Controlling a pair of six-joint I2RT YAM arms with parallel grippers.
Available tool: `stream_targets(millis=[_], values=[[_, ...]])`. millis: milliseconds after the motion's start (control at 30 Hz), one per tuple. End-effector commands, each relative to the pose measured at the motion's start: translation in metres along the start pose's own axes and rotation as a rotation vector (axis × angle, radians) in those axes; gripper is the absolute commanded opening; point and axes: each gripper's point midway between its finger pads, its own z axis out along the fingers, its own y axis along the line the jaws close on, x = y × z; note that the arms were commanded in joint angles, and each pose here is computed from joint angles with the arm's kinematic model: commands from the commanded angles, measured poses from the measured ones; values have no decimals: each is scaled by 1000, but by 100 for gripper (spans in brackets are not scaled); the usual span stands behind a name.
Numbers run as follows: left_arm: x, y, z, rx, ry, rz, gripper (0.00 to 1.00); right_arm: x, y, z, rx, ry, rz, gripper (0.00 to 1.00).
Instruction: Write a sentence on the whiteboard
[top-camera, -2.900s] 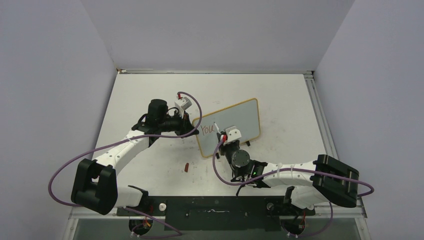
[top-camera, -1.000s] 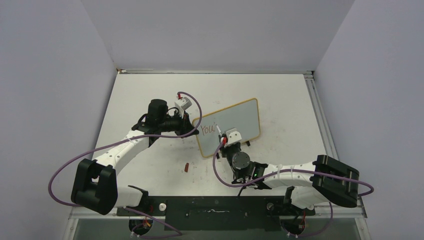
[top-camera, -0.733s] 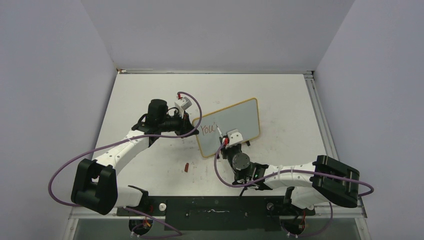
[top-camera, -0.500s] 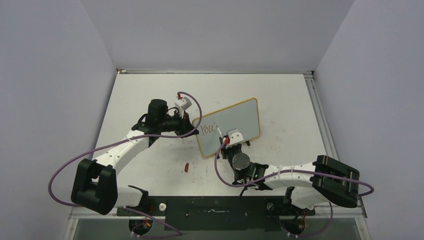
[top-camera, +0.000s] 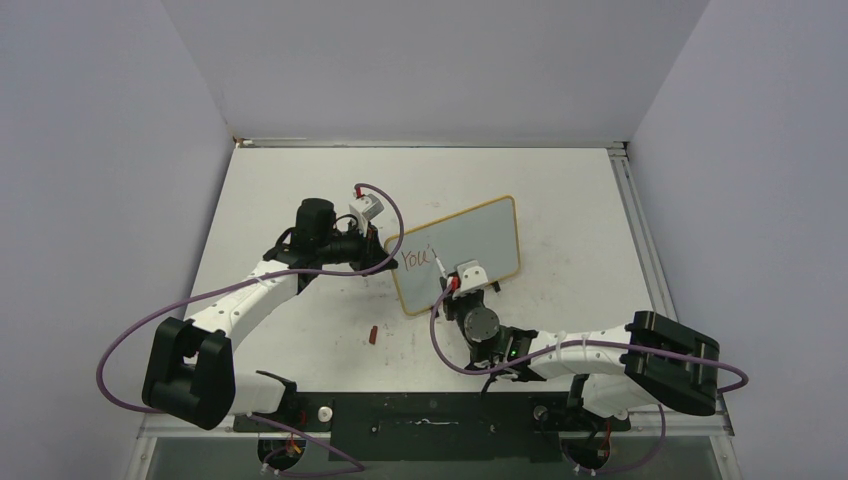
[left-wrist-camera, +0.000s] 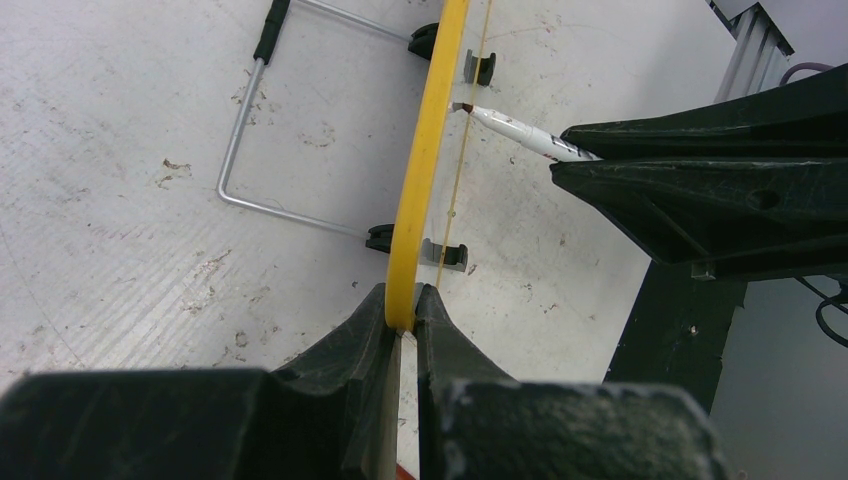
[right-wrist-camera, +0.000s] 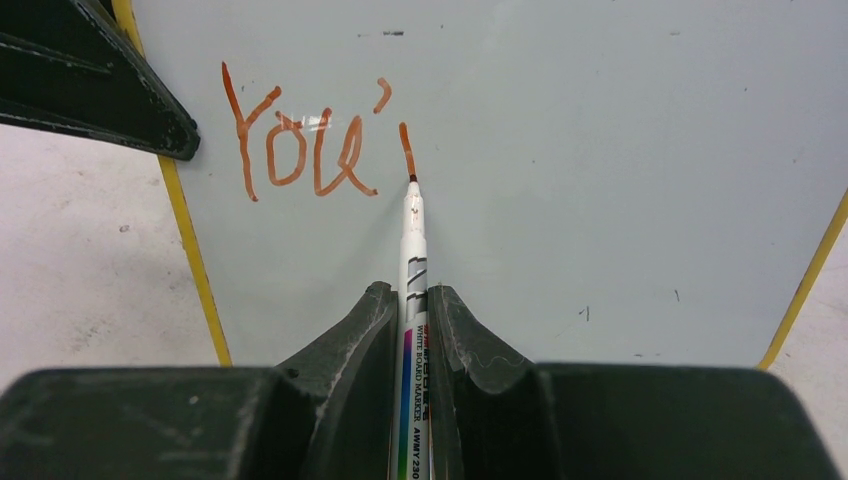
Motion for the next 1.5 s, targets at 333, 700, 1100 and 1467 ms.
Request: stream_targets(millis=[333, 700, 1100, 1467], values=[[38, 17, -3, -92, 126, -75, 0, 2, -5, -4, 25, 8, -21, 5], [37, 17, -3, -91, 123, -73, 0, -24, -3, 6, 22, -61, -19, 5], [38, 17, -2, -92, 126, -75, 0, -28, -3, 14, 28, -69, -27, 5], [38, 18, -2, -94, 129, -77, 0, -21, -13, 15, 69, -45, -12, 5]])
